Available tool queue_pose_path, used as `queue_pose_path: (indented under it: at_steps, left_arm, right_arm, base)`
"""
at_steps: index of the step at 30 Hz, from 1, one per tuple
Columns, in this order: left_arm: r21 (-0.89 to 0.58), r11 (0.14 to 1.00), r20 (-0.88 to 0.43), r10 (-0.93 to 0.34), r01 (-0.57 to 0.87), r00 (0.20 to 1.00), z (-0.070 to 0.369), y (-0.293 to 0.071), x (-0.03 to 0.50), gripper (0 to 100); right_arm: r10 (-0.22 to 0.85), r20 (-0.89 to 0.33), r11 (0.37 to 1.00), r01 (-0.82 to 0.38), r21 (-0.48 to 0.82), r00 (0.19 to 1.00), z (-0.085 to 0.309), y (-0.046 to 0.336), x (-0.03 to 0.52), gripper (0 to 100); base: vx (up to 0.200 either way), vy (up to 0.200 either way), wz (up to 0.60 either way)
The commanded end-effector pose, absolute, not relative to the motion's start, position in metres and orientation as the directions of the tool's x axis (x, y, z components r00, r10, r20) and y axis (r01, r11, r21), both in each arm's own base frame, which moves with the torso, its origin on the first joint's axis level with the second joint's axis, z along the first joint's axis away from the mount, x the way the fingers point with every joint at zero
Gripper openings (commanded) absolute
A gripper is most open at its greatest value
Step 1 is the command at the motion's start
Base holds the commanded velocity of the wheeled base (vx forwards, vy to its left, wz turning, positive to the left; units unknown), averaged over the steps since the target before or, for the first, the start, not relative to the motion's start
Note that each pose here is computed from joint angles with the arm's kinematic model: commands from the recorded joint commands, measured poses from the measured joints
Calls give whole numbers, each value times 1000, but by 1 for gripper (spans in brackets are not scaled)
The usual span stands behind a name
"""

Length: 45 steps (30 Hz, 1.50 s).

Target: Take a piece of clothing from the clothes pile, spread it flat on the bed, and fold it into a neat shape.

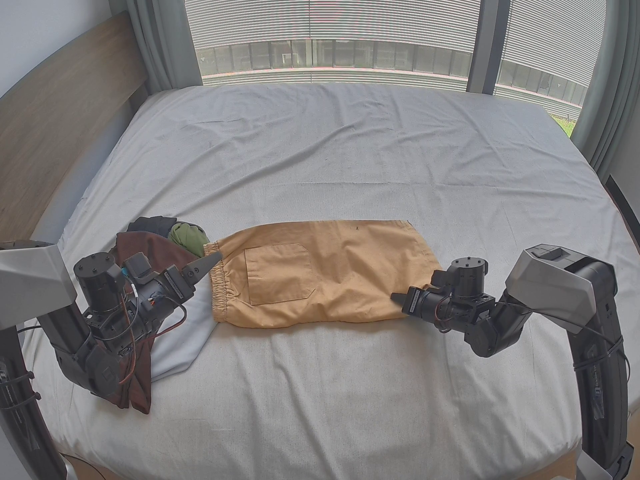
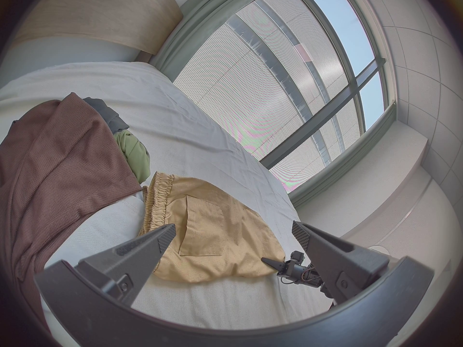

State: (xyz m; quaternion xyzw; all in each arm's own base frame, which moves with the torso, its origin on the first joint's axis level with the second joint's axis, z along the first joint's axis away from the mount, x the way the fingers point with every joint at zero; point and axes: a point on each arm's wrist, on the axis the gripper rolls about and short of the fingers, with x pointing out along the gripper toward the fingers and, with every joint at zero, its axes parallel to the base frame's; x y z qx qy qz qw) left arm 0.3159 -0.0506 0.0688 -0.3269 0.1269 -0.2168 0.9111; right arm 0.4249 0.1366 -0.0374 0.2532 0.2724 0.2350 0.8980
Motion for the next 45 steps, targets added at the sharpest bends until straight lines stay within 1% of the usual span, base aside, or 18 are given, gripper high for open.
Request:
queue_pose_path:
  at_steps: [1,3,7,13,14,16,20,21,26,28,32,41,42,45]
  left_arm:
    - [-654,691,-96,-479,308,873,68,-51,316,100]
    - [-654,692,-99,-479,306,872,67,-51,316,100]
    - [-656,691,-101,-479,303,872,67,-51,316,100]
    - [-658,691,-110,-480,298,870,64,-51,316,100]
    - [-658,691,-110,-480,298,870,64,-51,316,100]
    - [-658,692,-109,-479,298,871,65,-51,316,100]
    - [-658,692,-109,-479,298,871,65,-51,316,100]
    - [-658,692,-109,-479,298,871,65,-51,316,100]
    - [-657,692,-107,-479,299,871,65,-51,316,100]
    - [-657,691,-104,-479,301,872,66,-51,316,100]
    - [-657,691,-104,-479,301,872,66,-51,316,100]
    - [-658,691,-109,-480,299,871,65,-51,315,100]
    - [-658,691,-110,-480,298,870,65,-51,315,100]
    - [-658,691,-110,-481,299,870,65,-51,315,100]
  right_arm:
    - [546,-369,781,-297,550,752,-19,126,416,0]
    - [535,-387,797,-297,526,751,-17,119,410,0]
    - [524,-430,811,-277,516,735,-8,111,394,0]
    - [499,-554,841,-218,495,667,5,101,370,0]
    - [499,-554,841,-218,495,667,5,101,370,0]
    - [490,-605,850,-190,492,628,11,99,359,0]
    - [481,-640,857,-167,488,599,19,96,349,0]
    - [472,-663,863,-149,483,581,21,94,341,0]
    - [459,-700,872,-130,471,547,18,89,327,0]
    - [448,-726,879,-109,464,522,13,84,320,0]
    - [438,-749,884,-85,460,498,5,80,314,0]
    - [435,-757,884,-69,463,487,1,79,311,0]
    - [435,-759,884,-69,463,484,1,80,310,100]
    - [436,-772,886,-70,459,463,-1,81,302,100]
  base:
    - [0,0,0]
    - [0,0,0]
    - [0,0,0]
    - [0,0,0]
    - [0,0,0]
    - [0,0,0]
    - [0,0,0]
    - [0,0,0]
    - [0,0,0]
    - [0,0,0]
    - [0,0,0]
    - [0,0,0]
    - [0,0,0]
    - [0,0,0]
